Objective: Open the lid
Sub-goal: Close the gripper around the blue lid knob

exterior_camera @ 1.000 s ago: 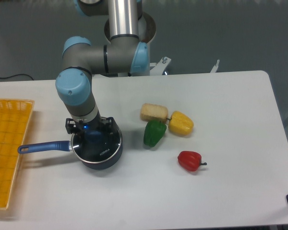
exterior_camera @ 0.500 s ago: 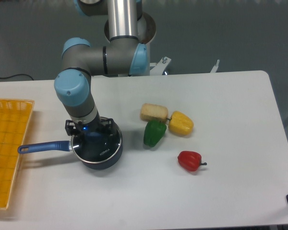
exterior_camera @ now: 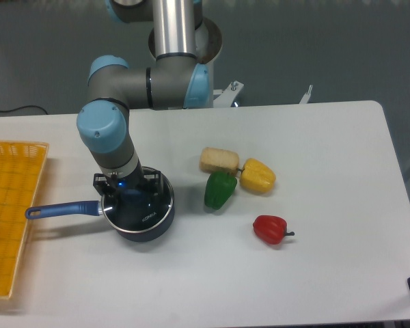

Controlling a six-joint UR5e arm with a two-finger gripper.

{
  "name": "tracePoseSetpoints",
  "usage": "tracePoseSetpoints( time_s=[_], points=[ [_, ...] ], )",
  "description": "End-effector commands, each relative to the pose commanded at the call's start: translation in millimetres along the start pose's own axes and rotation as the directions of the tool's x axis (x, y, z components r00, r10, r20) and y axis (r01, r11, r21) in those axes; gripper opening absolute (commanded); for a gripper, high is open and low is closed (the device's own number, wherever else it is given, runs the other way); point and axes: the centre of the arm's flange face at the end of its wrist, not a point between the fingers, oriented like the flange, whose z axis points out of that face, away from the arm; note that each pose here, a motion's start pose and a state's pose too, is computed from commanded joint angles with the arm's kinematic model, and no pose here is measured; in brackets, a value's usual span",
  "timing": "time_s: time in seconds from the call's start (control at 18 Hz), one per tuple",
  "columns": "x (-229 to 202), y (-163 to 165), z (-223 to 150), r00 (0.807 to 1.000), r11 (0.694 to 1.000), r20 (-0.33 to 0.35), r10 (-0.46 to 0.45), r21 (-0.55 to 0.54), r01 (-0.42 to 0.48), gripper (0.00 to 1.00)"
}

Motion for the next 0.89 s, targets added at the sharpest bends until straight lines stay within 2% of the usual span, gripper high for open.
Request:
tracePoseSetpoints(
  time_s=[0.89],
  points=[
    [-0.9, -0.2, -4.8, 1.000, 1.000, -0.001, -0.016, 0.008, 0.016, 0.62]
  ],
)
